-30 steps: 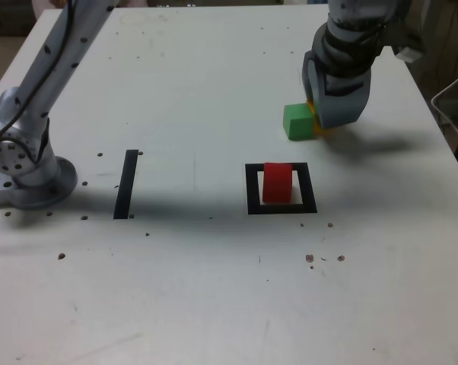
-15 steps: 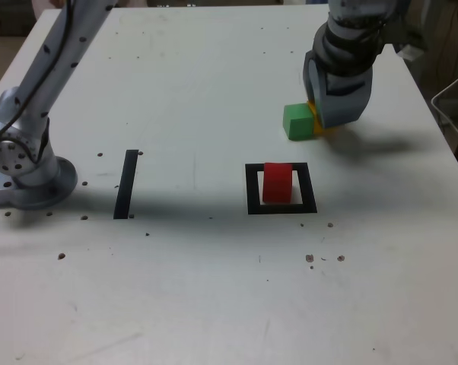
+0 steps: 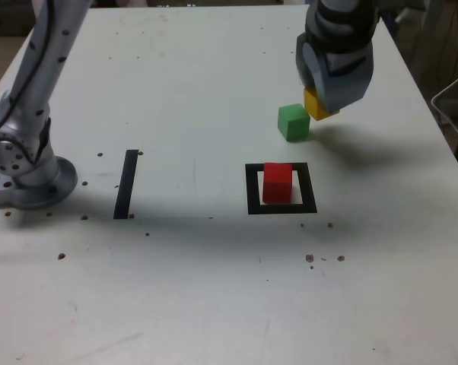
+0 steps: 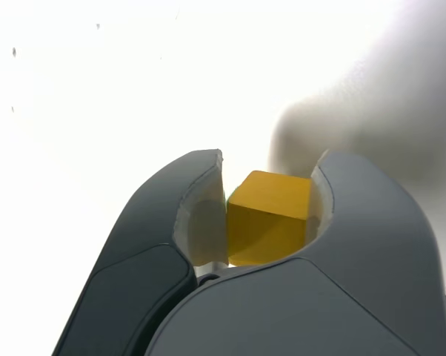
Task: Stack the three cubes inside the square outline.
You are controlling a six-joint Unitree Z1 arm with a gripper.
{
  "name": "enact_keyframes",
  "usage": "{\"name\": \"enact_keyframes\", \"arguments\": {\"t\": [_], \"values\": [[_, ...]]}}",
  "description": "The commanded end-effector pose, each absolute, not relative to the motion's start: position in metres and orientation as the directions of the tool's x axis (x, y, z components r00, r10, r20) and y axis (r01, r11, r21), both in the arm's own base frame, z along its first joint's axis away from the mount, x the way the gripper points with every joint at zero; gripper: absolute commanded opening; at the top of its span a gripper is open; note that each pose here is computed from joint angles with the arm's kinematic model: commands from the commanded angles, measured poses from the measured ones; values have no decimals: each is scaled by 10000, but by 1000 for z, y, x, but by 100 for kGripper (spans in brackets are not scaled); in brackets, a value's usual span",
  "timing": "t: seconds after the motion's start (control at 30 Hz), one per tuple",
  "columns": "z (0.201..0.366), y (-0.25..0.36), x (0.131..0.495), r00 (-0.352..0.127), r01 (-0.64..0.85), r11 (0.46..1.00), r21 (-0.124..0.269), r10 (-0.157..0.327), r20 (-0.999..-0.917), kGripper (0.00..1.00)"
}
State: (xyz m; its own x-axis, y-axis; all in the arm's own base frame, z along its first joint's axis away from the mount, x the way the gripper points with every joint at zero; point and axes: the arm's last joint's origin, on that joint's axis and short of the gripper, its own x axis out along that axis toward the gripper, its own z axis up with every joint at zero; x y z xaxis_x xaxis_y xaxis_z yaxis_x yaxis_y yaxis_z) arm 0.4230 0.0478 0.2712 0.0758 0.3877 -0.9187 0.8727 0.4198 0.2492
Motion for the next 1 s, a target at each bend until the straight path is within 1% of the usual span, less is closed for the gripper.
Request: {"name": "enact_keyframes", "arguments": {"t": [0.0,0.07,0.17,0.23,0.5,0.6,0.67,0.77,0.83,0.9,0.97], "values": [[284,44,418,1005,8503,4468,2782,3809,-9191,28],[292,39,414,1212,8321,4668,2994,3738,-9195,28],[303,33,410,1535,8039,4933,3322,3676,-9172,28],[307,30,407,1605,7840,5168,3437,3662,-9166,28],[311,25,394,1102,7061,6257,3316,3655,-9243,28],[315,24,390,815,6901,6531,3118,3580,-9302,27],[318,23,388,538,6779,6783,2834,3387,-9393,24],[322,21,385,129,6402,7316,2345,2950,-9554,19],[323,19,381,-86,6121,7631,2073,2685,-9632,17],[324,15,376,-357,5821,7908,1894,2575,-9656,18],[327,12,367,-683,5383,8223,1844,2606,-9630,19]]}}
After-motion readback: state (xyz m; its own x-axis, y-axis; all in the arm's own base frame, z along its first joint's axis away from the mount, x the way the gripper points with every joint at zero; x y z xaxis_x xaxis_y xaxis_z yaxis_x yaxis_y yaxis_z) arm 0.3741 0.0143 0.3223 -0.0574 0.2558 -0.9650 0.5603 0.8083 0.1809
